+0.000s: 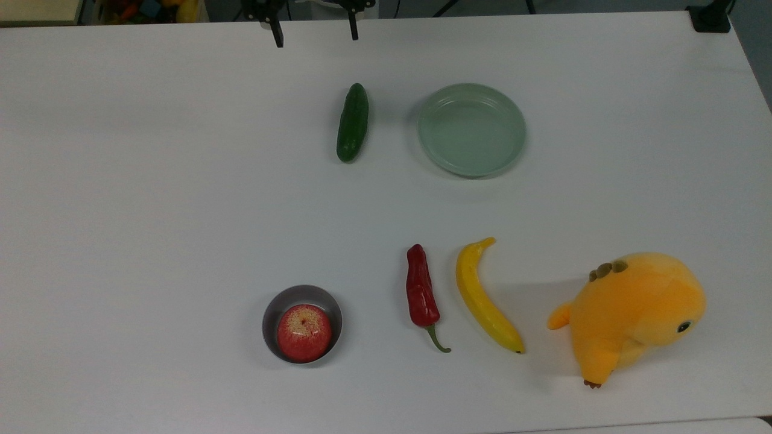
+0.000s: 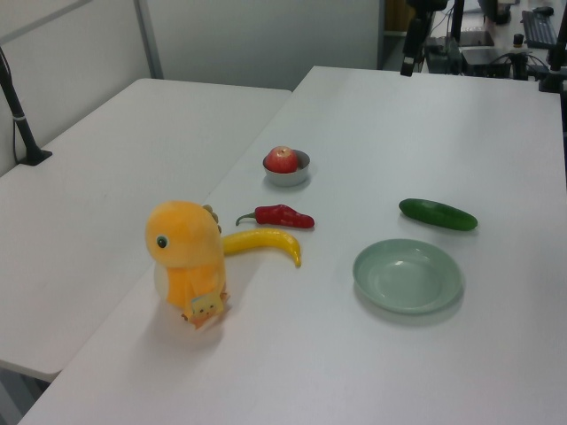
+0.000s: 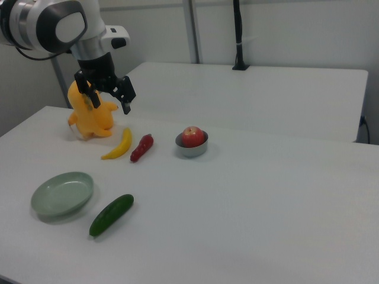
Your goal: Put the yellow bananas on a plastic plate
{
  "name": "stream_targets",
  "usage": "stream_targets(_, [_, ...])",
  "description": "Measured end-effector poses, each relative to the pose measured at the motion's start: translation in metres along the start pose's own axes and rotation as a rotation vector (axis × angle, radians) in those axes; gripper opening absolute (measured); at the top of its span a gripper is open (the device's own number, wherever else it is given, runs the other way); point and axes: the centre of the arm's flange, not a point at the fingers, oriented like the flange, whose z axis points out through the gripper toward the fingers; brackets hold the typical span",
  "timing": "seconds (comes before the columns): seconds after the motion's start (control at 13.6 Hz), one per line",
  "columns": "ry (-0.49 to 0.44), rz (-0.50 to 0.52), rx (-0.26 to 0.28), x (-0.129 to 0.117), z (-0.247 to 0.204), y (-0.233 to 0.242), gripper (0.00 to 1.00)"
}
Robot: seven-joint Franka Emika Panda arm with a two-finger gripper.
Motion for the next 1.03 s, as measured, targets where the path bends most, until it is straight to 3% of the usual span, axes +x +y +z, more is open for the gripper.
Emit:
stream_targets(0.22, [0.015, -0.008, 0.003, 0.022, 0.006, -0.020, 1.00])
stream_targets(0.52, [0.111, 0.016, 0.016, 0.065, 0.025, -0.066, 1.00])
stream_targets(0.88, [0.217, 0.053, 0.048, 0.105, 0.091, -0.125, 1.00])
stream_targets(1.03, [0.243, 0.063, 0.020, 0.114, 0.127, -0.144, 1.00])
